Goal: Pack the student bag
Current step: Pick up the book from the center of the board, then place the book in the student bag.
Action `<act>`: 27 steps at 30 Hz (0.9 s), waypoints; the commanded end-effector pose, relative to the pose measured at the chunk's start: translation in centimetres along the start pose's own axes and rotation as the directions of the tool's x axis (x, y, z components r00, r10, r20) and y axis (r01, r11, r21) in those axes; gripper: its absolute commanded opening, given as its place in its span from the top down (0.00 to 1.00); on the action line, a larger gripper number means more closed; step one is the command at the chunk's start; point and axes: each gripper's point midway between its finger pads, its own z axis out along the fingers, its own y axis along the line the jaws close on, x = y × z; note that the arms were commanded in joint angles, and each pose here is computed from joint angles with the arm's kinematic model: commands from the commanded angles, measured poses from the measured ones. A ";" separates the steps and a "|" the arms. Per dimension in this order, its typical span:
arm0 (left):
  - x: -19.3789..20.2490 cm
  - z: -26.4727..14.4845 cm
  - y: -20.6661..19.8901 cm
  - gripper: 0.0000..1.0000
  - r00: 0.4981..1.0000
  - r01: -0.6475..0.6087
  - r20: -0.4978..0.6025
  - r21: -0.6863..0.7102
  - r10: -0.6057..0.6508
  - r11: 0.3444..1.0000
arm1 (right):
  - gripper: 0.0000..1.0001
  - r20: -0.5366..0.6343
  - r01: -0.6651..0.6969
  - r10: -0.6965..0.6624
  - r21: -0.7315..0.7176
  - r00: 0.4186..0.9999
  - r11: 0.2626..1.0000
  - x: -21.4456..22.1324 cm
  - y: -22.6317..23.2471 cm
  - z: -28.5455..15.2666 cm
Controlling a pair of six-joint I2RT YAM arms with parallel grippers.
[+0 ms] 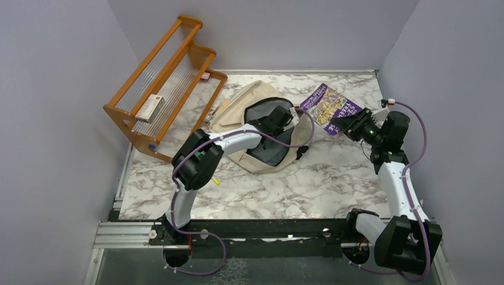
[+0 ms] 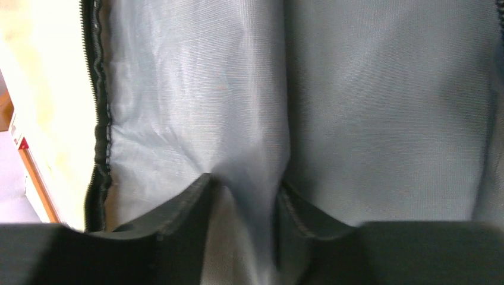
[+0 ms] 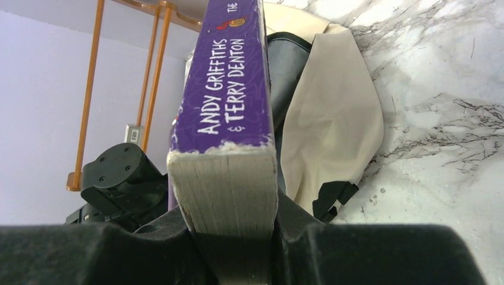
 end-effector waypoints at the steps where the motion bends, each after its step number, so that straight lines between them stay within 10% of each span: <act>1: -0.8 -0.7 1.6 0.67 1.000 0.023 0.016 -0.078 -0.022 0.997 | 1.00 0.073 0.082 -0.080 -0.025 0.994 0.996 -2.0 2.2 -0.8; 10: -3.2 -3.1 2.9 1.00 0.989 0.114 0.104 -0.054 -0.108 0.992 | 1.00 0.073 0.021 -0.025 0.052 0.997 0.998 -2.1 2.1 -1.8; 27: -8.7 -6.8 5.7 1.00 0.914 0.311 0.222 0.152 -0.339 0.938 | 1.00 -0.204 -0.118 0.111 -0.022 0.973 0.993 3.5 5.2 -1.3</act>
